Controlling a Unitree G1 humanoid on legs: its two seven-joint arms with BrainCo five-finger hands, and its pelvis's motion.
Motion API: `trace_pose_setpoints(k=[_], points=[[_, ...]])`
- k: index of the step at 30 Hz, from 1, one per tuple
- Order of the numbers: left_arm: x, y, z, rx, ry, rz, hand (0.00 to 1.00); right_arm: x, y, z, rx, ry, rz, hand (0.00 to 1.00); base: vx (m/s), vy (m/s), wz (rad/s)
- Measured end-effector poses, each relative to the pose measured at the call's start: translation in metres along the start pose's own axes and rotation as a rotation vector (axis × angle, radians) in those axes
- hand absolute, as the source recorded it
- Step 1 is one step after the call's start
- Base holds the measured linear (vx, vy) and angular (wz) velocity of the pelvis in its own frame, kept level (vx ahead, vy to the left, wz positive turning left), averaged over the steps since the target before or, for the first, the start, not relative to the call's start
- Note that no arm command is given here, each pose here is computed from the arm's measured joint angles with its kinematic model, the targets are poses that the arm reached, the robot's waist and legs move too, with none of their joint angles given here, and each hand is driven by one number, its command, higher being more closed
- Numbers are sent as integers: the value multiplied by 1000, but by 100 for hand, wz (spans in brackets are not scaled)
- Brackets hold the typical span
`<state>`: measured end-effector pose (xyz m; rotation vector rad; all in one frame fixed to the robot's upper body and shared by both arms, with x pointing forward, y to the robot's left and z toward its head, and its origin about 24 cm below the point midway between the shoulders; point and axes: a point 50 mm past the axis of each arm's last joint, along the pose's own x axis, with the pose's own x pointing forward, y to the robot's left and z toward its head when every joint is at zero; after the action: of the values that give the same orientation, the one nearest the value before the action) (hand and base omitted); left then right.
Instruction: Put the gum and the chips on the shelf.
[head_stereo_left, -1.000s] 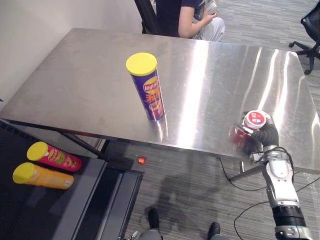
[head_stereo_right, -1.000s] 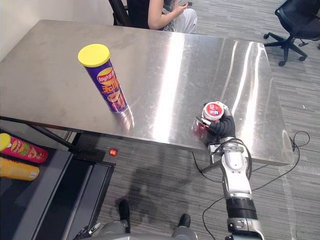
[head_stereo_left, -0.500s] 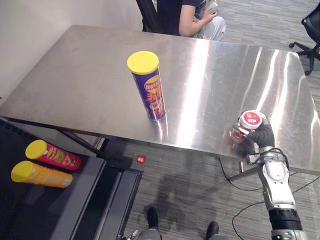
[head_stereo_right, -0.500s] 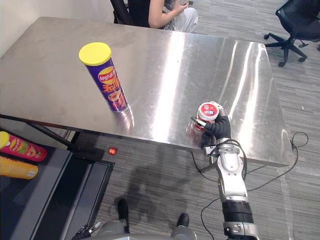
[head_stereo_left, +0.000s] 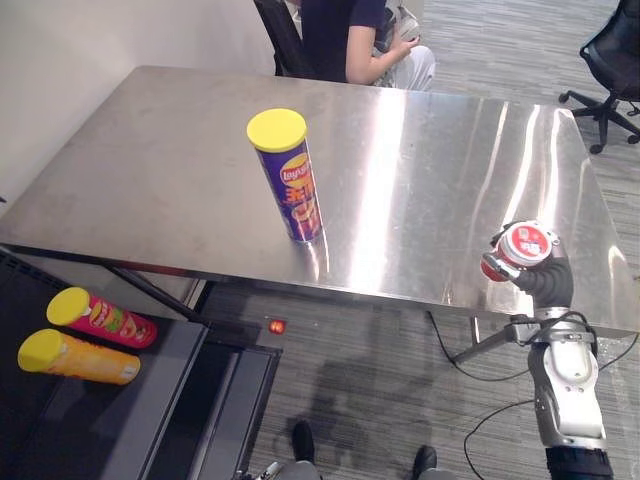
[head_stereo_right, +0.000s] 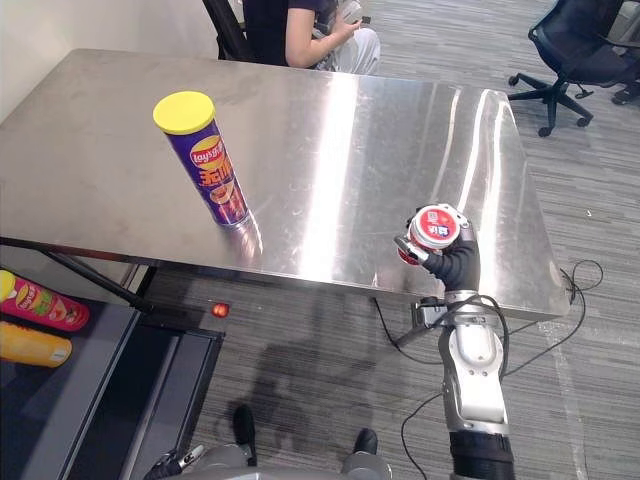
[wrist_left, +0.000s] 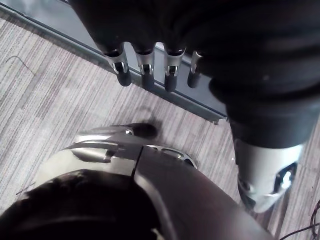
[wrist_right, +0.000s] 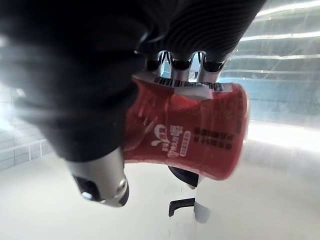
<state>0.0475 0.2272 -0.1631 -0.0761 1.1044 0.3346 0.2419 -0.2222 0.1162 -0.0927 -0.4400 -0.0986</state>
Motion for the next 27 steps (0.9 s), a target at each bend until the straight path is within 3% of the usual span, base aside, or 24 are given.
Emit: trace_pose_setpoints(k=[15, 21, 27], points=[[1, -3, 3, -26, -7, -5, 0, -14, 6, -15, 43, 77, 7, 100, -34, 2, 13], [2, -11, 7, -84, -15, -17, 0, 6, 16, -9, 59, 24, 30, 100, -229, -113, 150], [1, -9, 8, -130, -36, -5, 0, 3, -24, -2, -33, 5, -126, 100, -122, -40, 178]])
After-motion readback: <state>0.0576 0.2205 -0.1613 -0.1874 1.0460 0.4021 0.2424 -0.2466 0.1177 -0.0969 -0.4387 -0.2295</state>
